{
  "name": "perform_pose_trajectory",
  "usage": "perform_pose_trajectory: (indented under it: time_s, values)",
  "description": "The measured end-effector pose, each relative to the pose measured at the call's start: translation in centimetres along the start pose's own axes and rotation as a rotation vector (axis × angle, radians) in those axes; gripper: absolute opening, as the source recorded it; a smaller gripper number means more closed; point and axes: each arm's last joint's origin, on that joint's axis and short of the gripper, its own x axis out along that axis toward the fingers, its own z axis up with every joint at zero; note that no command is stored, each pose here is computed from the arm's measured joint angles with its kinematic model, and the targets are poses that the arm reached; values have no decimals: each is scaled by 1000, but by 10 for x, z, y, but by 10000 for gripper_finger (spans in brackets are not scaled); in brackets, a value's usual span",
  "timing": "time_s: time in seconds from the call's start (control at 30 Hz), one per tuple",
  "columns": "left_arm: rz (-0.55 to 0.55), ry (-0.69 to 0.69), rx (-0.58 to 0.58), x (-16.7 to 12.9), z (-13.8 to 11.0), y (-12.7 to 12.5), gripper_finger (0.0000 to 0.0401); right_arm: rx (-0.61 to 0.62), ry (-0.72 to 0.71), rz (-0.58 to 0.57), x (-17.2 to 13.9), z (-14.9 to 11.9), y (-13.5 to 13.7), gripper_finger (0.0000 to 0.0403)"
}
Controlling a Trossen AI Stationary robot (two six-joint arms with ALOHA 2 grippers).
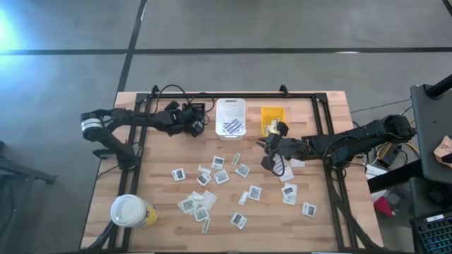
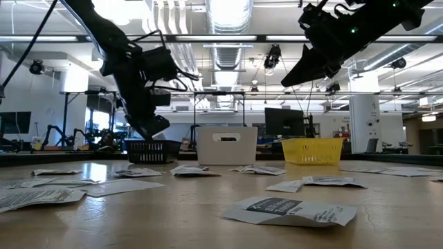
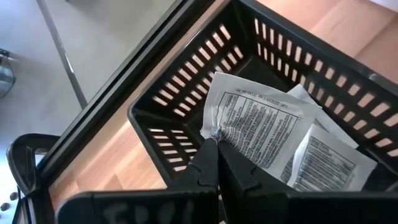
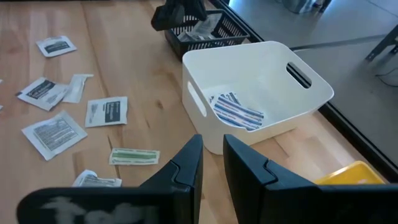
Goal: Pick & Place First Aid Supplies
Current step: Put the towelette pack into the black basket, then put the blue bandage into the white bin
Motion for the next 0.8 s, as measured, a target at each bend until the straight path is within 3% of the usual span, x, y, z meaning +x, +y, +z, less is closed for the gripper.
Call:
perform_pose_trajectory:
  time_s: [0.43,0.8]
  values:
    - [-4,-38,-4,-8,5,6,5,0,6,-1,0,-1,0,59]
    - [-9,-76,-29,-16,15,10,103,0,5,-1,0,-1,0,114]
